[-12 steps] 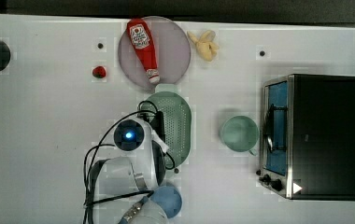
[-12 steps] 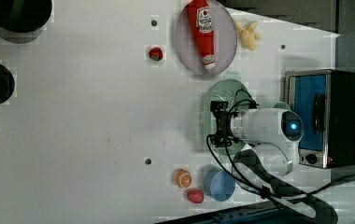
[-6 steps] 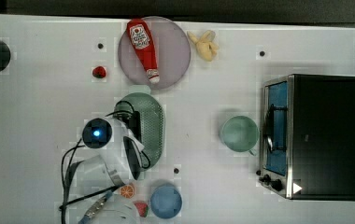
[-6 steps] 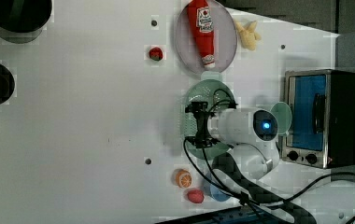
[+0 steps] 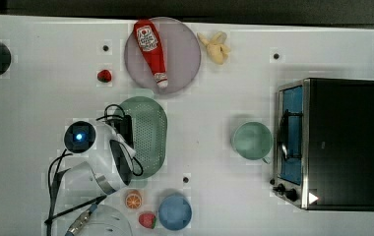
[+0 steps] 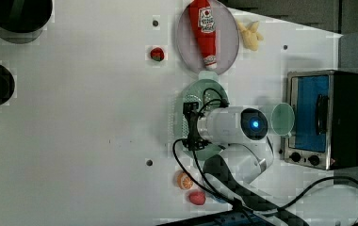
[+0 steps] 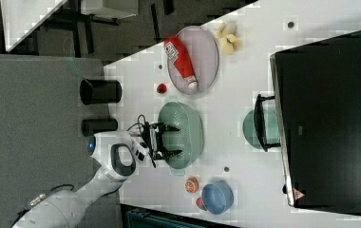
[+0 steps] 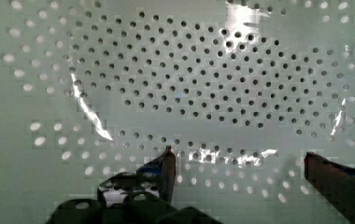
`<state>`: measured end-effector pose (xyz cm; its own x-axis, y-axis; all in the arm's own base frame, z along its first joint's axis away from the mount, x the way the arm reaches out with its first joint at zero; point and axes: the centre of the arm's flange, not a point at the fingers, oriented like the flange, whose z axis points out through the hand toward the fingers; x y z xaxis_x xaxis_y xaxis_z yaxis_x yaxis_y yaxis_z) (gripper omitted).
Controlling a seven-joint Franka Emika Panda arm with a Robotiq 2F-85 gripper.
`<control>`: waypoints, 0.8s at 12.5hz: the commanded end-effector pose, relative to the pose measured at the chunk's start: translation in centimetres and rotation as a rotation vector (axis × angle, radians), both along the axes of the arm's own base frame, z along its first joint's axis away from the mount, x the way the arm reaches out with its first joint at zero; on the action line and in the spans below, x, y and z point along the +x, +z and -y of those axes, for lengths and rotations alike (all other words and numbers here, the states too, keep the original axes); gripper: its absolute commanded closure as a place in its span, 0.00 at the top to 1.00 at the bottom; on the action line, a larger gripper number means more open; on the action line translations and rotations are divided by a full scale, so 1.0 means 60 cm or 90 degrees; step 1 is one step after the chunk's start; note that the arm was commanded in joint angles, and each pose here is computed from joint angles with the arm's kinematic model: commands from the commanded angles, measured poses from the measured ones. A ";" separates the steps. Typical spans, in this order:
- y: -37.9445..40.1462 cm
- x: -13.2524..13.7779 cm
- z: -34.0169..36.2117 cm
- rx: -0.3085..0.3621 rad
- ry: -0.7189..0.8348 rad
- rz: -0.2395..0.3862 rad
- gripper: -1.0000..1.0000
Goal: Drag strainer right to left.
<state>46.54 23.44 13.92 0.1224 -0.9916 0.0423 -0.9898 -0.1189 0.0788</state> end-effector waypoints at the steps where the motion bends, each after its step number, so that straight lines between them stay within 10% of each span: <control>1: 0.023 0.016 -0.048 0.010 -0.029 0.012 1.00; 10: 0.027 0.022 -0.186 0.058 -0.064 0.001 1.00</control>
